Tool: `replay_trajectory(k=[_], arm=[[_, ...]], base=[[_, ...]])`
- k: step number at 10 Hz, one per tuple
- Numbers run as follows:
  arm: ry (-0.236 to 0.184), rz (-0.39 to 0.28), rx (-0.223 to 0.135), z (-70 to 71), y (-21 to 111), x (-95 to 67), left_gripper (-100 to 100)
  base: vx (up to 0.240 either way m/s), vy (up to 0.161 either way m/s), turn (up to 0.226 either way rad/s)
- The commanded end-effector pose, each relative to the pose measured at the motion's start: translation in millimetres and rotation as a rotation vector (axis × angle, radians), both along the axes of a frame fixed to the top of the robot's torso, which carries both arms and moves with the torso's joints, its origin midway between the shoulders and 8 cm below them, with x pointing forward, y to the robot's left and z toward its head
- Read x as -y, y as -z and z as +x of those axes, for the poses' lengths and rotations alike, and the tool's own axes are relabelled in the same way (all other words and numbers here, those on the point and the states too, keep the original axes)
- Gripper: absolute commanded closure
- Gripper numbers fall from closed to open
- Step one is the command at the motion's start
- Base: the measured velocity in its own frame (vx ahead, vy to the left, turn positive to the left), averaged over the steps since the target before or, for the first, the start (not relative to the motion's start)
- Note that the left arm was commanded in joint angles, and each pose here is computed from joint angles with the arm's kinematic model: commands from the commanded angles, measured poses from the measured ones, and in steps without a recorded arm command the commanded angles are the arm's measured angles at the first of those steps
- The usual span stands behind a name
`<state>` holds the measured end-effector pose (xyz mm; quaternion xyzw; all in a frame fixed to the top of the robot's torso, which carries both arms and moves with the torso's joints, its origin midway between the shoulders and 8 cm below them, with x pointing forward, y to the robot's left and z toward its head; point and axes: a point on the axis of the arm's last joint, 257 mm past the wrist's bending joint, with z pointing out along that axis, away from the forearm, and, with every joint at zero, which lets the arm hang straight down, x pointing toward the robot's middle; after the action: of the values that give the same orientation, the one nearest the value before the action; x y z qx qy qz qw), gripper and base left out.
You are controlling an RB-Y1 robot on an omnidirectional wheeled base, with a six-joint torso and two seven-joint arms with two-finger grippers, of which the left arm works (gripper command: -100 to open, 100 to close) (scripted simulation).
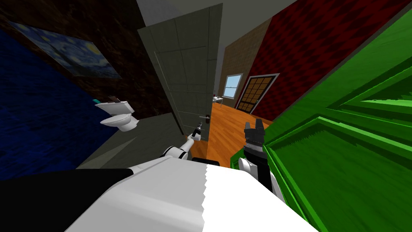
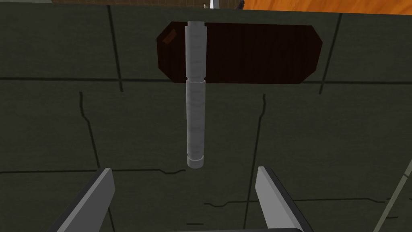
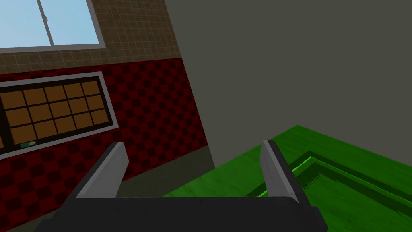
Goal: Push the door open
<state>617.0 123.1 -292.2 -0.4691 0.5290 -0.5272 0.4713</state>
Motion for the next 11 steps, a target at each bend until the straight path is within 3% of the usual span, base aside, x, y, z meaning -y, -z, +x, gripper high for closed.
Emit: replay_trajectory(k=[1,4,6,8,11], arm=[[-0.008,0.014,0.003,1.6,-0.3,-9.9,-100],[-0.023,0.039,0.008,4.3,-1.1,-27.7,-100],[-0.037,0.058,0.012,6.1,-2.0,-41.2,-100],[-0.038,0.053,0.012,5.6,-1.7,-38.6,-100],[-0.023,0.014,0.005,1.5,0.1,-13.2,-100]], base=[[0.059,0.06,-0.009],[0.124,0.139,-0.014],[0.236,0.038,-0.025],[0.215,-0.064,-0.016],[0.122,-0.144,-0.015]])
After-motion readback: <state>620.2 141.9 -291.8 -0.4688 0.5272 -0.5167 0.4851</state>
